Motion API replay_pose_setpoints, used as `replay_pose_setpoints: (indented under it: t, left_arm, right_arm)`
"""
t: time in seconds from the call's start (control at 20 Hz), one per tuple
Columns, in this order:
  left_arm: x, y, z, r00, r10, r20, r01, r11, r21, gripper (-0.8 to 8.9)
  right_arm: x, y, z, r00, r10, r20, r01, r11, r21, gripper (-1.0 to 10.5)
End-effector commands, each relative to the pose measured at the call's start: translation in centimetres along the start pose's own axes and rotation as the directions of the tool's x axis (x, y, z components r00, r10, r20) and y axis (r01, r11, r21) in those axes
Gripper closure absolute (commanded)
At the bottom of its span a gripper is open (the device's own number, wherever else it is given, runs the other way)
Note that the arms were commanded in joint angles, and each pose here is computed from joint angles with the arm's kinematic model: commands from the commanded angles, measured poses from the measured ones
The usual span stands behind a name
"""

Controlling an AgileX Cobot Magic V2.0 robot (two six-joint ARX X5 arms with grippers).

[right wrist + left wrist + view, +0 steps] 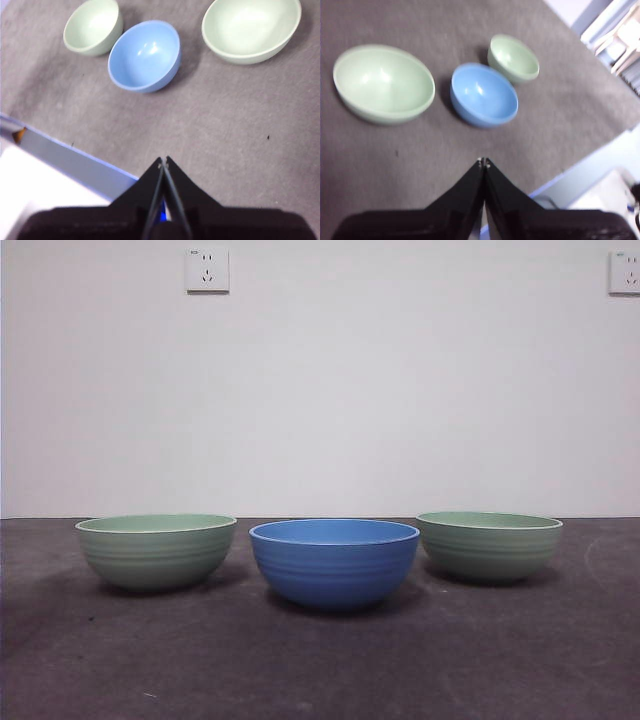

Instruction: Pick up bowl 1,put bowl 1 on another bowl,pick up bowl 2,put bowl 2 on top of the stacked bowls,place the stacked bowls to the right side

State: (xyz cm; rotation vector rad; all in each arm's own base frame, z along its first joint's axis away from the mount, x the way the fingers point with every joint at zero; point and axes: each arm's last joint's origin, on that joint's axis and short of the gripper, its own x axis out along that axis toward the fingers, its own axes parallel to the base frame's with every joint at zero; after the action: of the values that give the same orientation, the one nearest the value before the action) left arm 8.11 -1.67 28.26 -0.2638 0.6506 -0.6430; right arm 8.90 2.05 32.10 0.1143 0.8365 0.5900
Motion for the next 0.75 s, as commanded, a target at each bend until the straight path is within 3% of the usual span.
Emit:
replay_pose_setpoints:
  t: [0.05,0.4,0.5,0.55,0.65,0.75]
  left_arm:
    - [0.04,-0.02,-0.39,0.999,-0.009,-0.045,0.012,0.998,0.056,8.21]
    - [0.05,-0.02,-0.49,0.998,-0.011,-0.054,0.014,0.998,0.061,8.02]
    - [0.05,-0.01,-0.47,0.999,-0.011,-0.052,0.014,0.998,0.058,6.55]
    - [0.05,-0.01,-0.47,0.999,-0.010,-0.052,0.013,0.998,0.058,4.79]
    - [0.05,-0.01,-0.47,0.999,-0.009,-0.053,0.012,0.999,0.053,2.25]
    - [0.07,0.01,-0.44,0.999,-0.009,-0.052,0.011,0.999,0.034,1.85]
  right_arm:
    - [0.03,0.06,0.09,1.000,0.005,-0.008,-0.005,0.999,-0.038,9.6]
    - [0.07,0.03,0.13,1.000,0.006,-0.008,-0.006,0.999,-0.031,9.1]
    - [0.07,0.03,0.15,1.000,0.005,-0.007,-0.005,1.000,-0.019,7.6]
    - [0.10,0.00,0.21,1.000,0.005,-0.004,-0.005,1.000,-0.004,6.5]
    - [0.10,0.00,0.25,1.000,0.004,-0.001,-0.004,1.000,0.015,4.8]
    - [0.15,-0.04,0.29,1.000,0.001,-0.002,-0.001,1.000,0.021,3.7]
